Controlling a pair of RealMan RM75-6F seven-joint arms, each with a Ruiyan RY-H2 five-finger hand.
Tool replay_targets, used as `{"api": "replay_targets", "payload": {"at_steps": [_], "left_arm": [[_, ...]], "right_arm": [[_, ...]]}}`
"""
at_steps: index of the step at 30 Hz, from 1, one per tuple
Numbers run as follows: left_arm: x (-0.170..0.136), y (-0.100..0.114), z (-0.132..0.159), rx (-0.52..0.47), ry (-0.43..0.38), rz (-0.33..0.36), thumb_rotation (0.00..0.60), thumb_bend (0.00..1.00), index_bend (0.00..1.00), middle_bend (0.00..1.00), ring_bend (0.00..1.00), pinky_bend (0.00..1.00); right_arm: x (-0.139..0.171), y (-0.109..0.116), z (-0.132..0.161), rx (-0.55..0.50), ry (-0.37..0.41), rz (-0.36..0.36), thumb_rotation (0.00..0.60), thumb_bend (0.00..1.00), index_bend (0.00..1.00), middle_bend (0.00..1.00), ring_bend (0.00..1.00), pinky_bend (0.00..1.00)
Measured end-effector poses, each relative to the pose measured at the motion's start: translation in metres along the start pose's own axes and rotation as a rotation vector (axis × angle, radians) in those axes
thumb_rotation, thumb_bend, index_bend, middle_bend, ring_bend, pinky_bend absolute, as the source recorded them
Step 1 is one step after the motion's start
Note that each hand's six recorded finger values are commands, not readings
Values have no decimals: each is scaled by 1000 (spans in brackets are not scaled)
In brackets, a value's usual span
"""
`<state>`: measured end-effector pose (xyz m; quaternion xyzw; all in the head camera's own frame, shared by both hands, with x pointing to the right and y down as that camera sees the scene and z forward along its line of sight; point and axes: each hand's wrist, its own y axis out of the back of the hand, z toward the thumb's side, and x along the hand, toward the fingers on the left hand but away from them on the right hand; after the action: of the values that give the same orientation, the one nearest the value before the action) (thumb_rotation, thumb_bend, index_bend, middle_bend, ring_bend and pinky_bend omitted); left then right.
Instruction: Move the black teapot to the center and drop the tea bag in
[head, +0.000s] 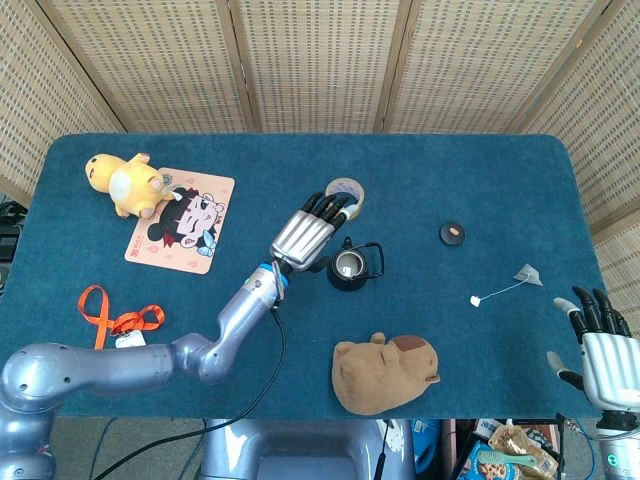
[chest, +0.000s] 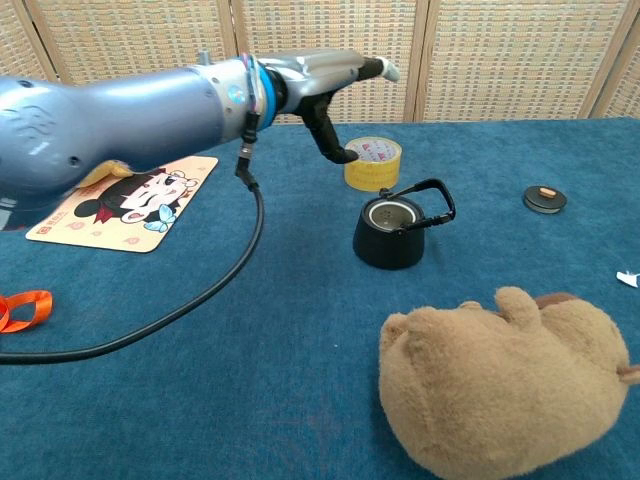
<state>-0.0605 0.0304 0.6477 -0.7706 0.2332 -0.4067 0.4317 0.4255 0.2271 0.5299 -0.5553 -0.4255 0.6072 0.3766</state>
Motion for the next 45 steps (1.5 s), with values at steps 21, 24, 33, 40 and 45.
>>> {"api": "replay_targets", "payload": {"at_steps": [21,24,33,40,45], "left_arm": [[-169,13,-107,-92,220,75,600,340,0,0,0,0],[-195,13,-116,-88,247,95,600,340,0,0,0,0],[-290,17,-145,-73,356,191,600,339,0,0,0,0],[-349,13,-160,-47,446,206,600,339,0,0,0,0],[-379,4,-166,-49,499,192,600,339,0,0,0,0]], "right_arm": [[-14,4,10,-21,36,-23,600,383,259,194,74,233],[-15,4,12,-25,44,-24,600,382,259,203,91,233],[-19,4,18,-34,66,-27,600,383,259,215,116,234],[-23,0,25,-42,83,-19,600,382,259,221,121,234],[-25,-2,30,-45,97,-14,600,382,259,222,129,234]]}}
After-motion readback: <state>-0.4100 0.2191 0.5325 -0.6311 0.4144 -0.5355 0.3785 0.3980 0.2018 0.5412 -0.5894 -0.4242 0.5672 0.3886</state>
